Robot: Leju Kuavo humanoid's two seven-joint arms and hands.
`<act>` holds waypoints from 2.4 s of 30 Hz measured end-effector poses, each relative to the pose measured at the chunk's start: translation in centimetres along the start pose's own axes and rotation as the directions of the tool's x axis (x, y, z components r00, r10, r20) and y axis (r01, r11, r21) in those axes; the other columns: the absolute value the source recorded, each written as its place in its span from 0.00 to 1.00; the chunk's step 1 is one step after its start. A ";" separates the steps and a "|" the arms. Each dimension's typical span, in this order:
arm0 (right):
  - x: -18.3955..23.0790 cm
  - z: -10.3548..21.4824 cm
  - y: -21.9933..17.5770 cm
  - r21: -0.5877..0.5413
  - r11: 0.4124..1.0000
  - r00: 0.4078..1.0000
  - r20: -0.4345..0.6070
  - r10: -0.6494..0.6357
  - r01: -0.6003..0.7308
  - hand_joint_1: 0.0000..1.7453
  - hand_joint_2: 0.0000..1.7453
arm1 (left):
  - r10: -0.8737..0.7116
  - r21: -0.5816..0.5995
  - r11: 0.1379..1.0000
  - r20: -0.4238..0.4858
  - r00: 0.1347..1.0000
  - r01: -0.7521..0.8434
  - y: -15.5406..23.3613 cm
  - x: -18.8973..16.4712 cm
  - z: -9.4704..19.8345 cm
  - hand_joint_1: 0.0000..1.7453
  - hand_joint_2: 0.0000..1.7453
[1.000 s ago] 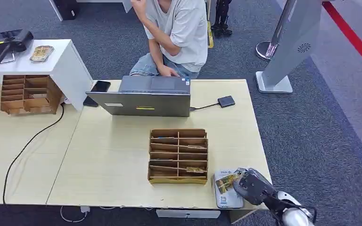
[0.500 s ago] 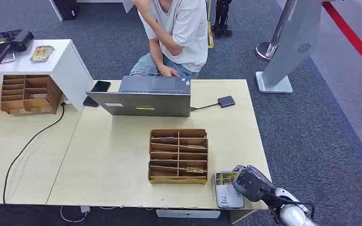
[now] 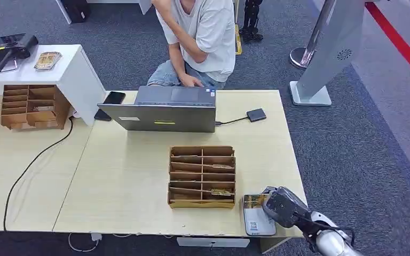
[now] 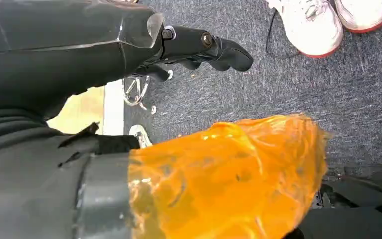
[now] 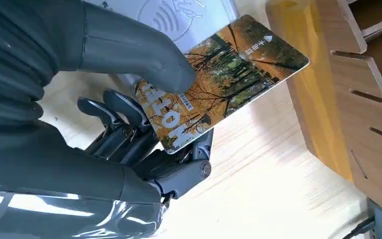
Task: Pass the card to the sensor for recognition and then transmit it.
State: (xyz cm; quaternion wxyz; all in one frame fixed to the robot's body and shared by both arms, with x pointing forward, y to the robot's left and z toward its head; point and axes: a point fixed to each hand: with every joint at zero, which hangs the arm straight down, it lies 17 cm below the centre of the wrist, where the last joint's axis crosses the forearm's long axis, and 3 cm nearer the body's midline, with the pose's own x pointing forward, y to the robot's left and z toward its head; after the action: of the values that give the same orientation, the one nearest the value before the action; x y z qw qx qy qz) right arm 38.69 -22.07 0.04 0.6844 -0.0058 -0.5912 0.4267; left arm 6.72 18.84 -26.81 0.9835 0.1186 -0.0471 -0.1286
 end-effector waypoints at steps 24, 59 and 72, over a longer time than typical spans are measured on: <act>0.0 -0.5 -0.3 -0.006 1.000 1.000 -0.001 0.024 -0.024 1.00 1.00 | 0.008 0.000 1.000 -0.004 1.000 -0.008 0.0 -0.1 0.0 0.00 0.00; 4.2 -1.7 -1.3 -0.177 0.984 0.991 0.134 -0.010 0.034 1.00 1.00 | 0.029 0.005 1.000 -0.014 0.999 -0.029 0.0 -0.2 0.0 0.00 0.00; 7.5 -1.6 -2.4 -0.266 0.962 0.973 0.232 -0.004 0.067 1.00 1.00 | 0.039 0.010 0.999 -0.019 0.999 -0.039 0.1 -0.2 0.0 0.00 0.00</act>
State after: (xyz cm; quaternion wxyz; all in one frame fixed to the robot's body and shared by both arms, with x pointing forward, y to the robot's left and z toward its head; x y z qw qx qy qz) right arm 40.92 -18.36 6.85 0.6119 -0.0397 -0.7192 0.3268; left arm 6.52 18.99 -26.79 0.9856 0.1235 -0.0404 -0.1080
